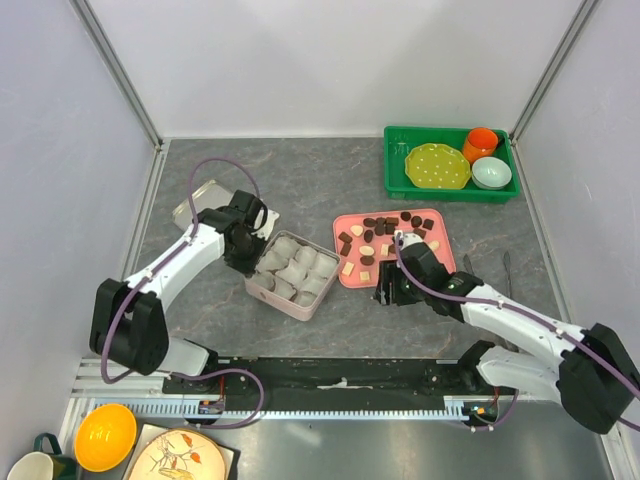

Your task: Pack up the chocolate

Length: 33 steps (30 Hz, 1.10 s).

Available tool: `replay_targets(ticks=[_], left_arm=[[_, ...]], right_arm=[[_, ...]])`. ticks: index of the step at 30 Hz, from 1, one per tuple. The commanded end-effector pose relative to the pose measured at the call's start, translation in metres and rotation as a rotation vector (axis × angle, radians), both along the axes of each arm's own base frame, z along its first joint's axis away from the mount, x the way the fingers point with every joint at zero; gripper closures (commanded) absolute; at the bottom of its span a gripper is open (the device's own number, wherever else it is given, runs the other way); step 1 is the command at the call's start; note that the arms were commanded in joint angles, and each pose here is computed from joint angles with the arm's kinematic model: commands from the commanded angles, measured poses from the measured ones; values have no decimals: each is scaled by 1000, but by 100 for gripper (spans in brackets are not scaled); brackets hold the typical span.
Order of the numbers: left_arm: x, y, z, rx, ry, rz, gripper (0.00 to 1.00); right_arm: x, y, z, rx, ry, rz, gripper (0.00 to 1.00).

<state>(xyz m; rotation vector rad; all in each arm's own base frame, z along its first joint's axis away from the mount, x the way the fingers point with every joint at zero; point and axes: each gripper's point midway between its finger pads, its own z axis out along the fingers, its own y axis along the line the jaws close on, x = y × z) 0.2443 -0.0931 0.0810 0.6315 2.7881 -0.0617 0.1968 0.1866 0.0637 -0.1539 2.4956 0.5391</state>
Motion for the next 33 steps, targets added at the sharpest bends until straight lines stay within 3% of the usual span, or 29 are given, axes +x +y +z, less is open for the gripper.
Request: replay_targets(ticks=[1,6,12,24,28,33], left_arm=[[-14,-15,23,-72,-20,-127,98],[-21,-2,22,-1,3,-155,99],[-29,-2,23,-10,16,-222,99],[-44,-2,24,-16,-9,-429,98],[-45,-9,25,-17,-41,-520,97],[-49,-34,25,-27,-91,-654,96]], right_arm=[[19,24,17,42,-62,-3,34],[14,28,-7,6,-19,15,36],[24,28,-38,-101,23,21,39],[65,81,-42,-113,1,96,40],[68,90,-26,-104,1,117,37],[73,60,27,-150,-96,35,31]])
